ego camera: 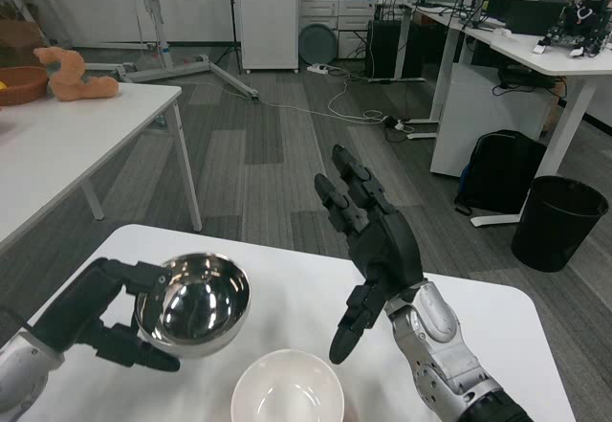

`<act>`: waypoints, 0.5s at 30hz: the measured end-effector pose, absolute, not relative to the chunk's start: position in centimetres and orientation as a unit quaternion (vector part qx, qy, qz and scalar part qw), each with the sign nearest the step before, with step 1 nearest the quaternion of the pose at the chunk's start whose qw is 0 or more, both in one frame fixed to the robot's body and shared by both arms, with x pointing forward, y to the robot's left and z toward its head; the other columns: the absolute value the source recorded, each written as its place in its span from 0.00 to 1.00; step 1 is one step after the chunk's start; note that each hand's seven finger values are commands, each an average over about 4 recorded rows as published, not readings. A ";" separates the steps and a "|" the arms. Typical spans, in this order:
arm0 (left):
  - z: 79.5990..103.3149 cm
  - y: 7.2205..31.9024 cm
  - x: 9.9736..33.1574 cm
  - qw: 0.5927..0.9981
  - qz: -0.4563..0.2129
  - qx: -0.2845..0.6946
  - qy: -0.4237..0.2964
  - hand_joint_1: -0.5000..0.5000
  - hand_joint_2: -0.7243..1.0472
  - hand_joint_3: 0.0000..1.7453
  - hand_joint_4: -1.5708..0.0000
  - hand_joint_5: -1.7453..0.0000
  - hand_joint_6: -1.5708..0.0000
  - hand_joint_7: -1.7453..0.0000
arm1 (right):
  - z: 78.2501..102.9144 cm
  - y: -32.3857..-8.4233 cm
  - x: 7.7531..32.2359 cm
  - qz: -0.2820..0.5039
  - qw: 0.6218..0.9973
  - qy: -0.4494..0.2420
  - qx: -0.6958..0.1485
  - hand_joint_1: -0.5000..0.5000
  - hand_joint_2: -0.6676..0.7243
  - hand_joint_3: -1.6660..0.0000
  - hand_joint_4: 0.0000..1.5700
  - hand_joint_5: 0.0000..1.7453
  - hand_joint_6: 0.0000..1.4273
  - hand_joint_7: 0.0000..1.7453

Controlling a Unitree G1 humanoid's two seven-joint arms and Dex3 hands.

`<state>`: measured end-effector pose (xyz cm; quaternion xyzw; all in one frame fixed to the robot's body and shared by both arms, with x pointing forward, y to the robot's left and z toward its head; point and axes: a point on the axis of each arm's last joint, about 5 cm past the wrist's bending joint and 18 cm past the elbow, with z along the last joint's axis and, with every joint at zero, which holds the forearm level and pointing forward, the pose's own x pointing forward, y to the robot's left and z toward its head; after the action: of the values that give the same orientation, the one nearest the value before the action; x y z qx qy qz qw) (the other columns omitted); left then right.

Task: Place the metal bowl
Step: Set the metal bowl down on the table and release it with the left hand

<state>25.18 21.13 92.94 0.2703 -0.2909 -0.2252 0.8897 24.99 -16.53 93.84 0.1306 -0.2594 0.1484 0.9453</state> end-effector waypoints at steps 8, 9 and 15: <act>90.4 21.7 24.7 0.907 -0.219 0.262 -0.248 0.09 0.70 0.00 0.27 0.00 0.15 0.08 | 93.8 -16.5 25.0 0.148 0.945 -0.259 0.132 0.08 0.86 1.00 0.00 0.00 0.00 0.00; 90.2 21.7 24.6 0.908 -0.219 0.261 -0.244 0.09 0.70 0.00 0.27 0.00 0.15 0.08 | 93.8 -16.5 25.0 0.149 0.945 -0.258 0.132 0.08 0.86 1.00 0.00 0.00 0.00 0.00; 89.5 21.7 24.5 0.913 -0.221 0.257 -0.228 0.02 0.70 0.00 0.39 0.00 0.15 0.06 | 93.8 -16.5 25.0 0.149 0.945 -0.258 0.132 0.08 0.86 1.00 0.00 0.00 0.00 0.00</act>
<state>24.50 21.65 89.47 0.2573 -0.2276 -0.2209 0.9128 24.98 -16.47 93.78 0.1320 -0.2581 0.1492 0.9454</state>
